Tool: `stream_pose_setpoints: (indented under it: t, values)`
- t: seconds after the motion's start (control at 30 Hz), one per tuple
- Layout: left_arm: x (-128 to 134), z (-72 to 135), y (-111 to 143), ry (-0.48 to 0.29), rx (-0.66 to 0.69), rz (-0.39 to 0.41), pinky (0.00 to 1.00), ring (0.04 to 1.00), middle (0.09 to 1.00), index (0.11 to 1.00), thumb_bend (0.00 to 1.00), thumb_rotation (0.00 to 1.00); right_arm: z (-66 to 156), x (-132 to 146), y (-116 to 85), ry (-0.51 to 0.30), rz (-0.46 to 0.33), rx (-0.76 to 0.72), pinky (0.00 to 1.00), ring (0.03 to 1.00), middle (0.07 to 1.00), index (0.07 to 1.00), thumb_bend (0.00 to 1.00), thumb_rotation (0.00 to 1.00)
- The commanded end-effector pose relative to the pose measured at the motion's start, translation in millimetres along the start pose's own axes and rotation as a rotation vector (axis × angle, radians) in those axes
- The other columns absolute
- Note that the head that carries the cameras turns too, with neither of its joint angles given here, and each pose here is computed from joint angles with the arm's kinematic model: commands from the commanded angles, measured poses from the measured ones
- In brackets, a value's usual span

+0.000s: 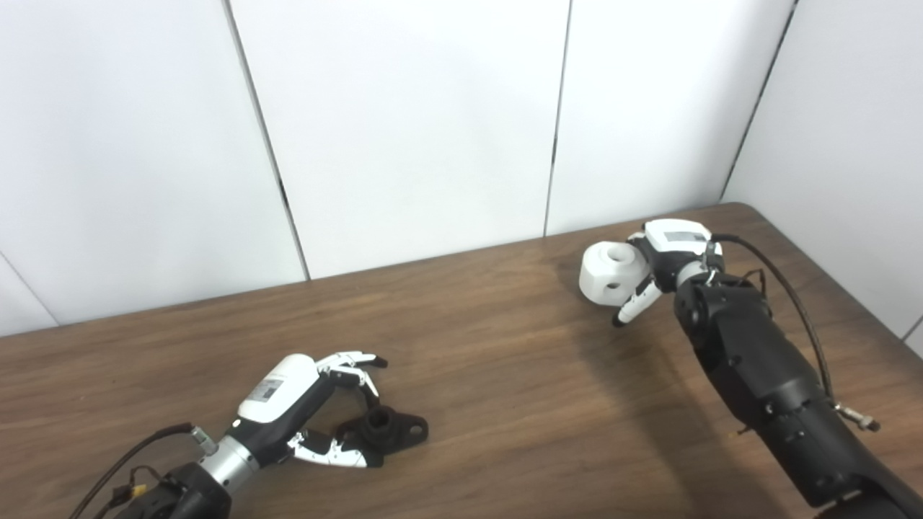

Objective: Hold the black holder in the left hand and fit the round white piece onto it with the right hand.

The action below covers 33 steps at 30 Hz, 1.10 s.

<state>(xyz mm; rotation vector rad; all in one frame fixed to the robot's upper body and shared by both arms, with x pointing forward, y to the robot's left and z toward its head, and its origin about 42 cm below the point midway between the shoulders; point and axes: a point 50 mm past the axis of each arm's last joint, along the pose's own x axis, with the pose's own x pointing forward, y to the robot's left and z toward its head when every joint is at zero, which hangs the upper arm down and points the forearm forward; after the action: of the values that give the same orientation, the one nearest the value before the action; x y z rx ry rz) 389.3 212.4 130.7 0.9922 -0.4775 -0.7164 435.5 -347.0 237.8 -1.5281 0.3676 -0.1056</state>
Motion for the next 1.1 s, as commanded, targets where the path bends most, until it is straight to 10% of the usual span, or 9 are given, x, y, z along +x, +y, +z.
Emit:
stream_pose_setpoints:
  t: [0.0, 0.4, 0.47, 0.53, 1.07]
  values:
    - [-29, -15, -22, 0.08, 0.006, -0.16, 0.7, 0.865, 0.84, 0.487, 0.52, 0.05, -6, 5, -34, 0.006, -0.114, 0.0, 0.94, 0.969, 0.972, 0.858, 0.97, 0.36]
    - [-31, -10, -23, 0.073, 0.004, -0.156, 0.69, 0.854, 0.839, 0.486, 0.52, 0.05, -3, 6, -26, -0.045, -0.222, 0.039, 0.89, 0.884, 0.869, 0.686, 0.84, 0.25]
    - [-32, -10, -23, 0.071, -0.001, -0.153, 0.69, 0.852, 0.838, 0.486, 0.52, 0.05, -4, 7, -24, -0.062, -0.255, 0.038, 0.88, 0.848, 0.805, 0.53, 0.59, 0.17]
    - [-32, -9, -21, 0.07, -0.006, -0.151, 0.69, 0.851, 0.838, 0.486, 0.52, 0.05, -6, 8, -24, -0.077, -0.283, 0.028, 0.87, 0.825, 0.767, 0.495, 0.54, 0.15]
    - [-33, 1, -17, 0.074, -0.001, -0.162, 0.68, 0.849, 0.838, 0.487, 0.52, 0.05, -11, -2, -24, -0.117, -0.325, 0.025, 0.85, 0.787, 0.722, 0.482, 0.52, 0.14]
